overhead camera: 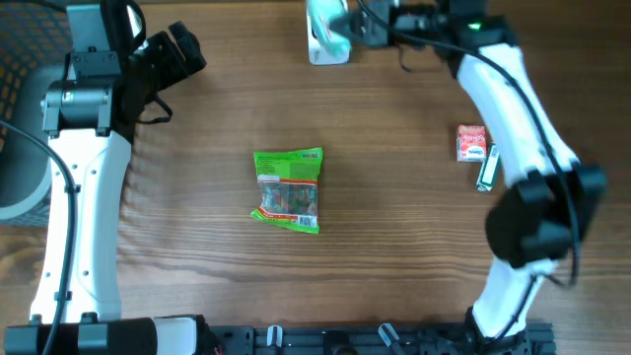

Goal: Scan the item barcode
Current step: 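Lift the wipes pack up to the white scanner with the right gripper, then lower the wipes pack at the right side and release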

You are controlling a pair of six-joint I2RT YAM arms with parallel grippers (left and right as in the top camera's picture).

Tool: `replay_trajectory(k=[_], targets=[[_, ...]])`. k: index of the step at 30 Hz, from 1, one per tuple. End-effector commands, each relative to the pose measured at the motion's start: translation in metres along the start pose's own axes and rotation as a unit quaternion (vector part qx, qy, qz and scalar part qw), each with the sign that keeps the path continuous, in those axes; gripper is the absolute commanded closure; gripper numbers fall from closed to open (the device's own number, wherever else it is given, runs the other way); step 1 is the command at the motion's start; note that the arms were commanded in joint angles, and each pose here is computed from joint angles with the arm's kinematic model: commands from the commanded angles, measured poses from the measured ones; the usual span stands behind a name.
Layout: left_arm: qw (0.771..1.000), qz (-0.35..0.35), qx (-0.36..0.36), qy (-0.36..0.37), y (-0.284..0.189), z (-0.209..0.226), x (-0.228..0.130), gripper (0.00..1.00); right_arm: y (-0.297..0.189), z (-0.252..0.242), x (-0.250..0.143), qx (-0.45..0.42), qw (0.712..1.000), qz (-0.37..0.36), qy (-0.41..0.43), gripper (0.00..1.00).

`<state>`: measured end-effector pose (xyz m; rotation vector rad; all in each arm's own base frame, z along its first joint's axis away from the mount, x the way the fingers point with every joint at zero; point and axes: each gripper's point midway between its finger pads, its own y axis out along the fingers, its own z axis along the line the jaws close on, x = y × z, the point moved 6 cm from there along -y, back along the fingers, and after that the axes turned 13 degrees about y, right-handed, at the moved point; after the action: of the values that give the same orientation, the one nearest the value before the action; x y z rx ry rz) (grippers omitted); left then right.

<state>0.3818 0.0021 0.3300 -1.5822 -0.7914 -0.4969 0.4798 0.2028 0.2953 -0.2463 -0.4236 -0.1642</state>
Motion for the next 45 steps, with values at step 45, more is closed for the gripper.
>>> replay_trajectory(k=[45], targets=[[1.000,0.000,0.005,0.006,0.001,0.001,0.000,0.00,-0.124,-0.008,-0.080,-0.457,0.888,0.050,0.034,0.95]])
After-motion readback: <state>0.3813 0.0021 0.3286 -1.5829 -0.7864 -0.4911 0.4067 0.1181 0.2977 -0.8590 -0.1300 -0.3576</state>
